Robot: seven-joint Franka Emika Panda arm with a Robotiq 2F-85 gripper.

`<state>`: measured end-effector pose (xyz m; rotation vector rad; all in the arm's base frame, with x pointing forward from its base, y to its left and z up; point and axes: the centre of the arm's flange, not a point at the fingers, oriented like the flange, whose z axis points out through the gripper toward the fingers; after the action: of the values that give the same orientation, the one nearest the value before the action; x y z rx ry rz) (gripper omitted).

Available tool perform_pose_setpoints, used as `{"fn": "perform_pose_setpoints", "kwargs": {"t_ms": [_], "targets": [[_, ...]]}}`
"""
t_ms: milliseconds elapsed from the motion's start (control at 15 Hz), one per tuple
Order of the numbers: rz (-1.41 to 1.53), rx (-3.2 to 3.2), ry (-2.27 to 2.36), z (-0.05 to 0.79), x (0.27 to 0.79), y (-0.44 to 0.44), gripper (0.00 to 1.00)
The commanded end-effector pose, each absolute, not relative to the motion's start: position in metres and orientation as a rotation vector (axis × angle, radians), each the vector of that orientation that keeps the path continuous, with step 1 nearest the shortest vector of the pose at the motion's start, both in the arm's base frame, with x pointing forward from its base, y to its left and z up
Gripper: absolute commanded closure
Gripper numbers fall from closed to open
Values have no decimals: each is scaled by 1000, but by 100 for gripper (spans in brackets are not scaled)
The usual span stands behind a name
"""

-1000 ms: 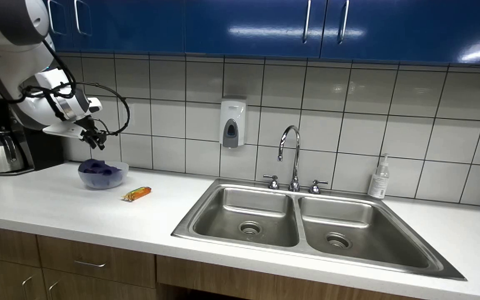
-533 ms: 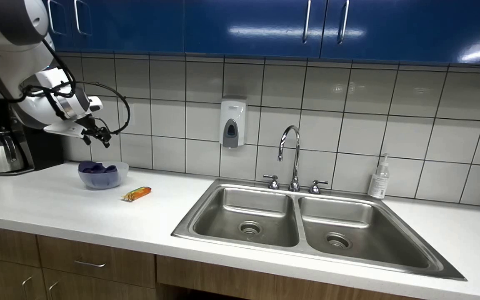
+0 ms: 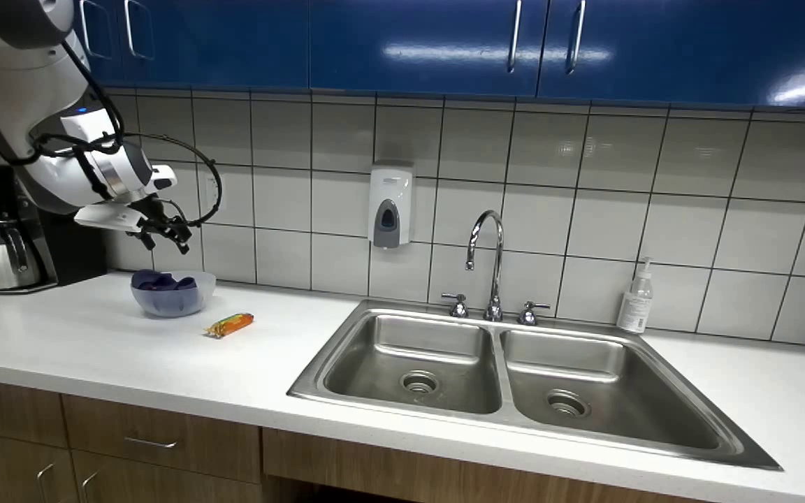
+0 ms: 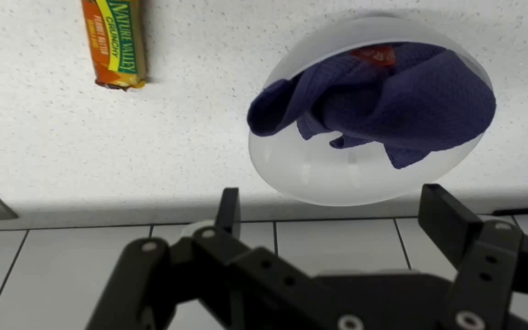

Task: Put the blue towel in the clear bowl.

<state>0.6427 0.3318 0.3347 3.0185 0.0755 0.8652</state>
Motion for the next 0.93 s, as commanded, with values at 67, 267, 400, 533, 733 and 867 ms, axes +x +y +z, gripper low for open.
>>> {"fn": "perform_pose_setpoints", "kwargs": {"t_ms": [67, 267, 400, 533, 733, 867], "targets": [[776, 3002, 94, 356, 601, 294, 0], [732, 3008, 105, 363, 584, 275, 0], [709, 3005, 110, 367, 573, 260, 0], [684, 3004, 113, 371, 562, 243, 0], [647, 2998, 115, 374, 543, 220, 0], [628, 2999, 117, 377, 531, 204, 0]]}}
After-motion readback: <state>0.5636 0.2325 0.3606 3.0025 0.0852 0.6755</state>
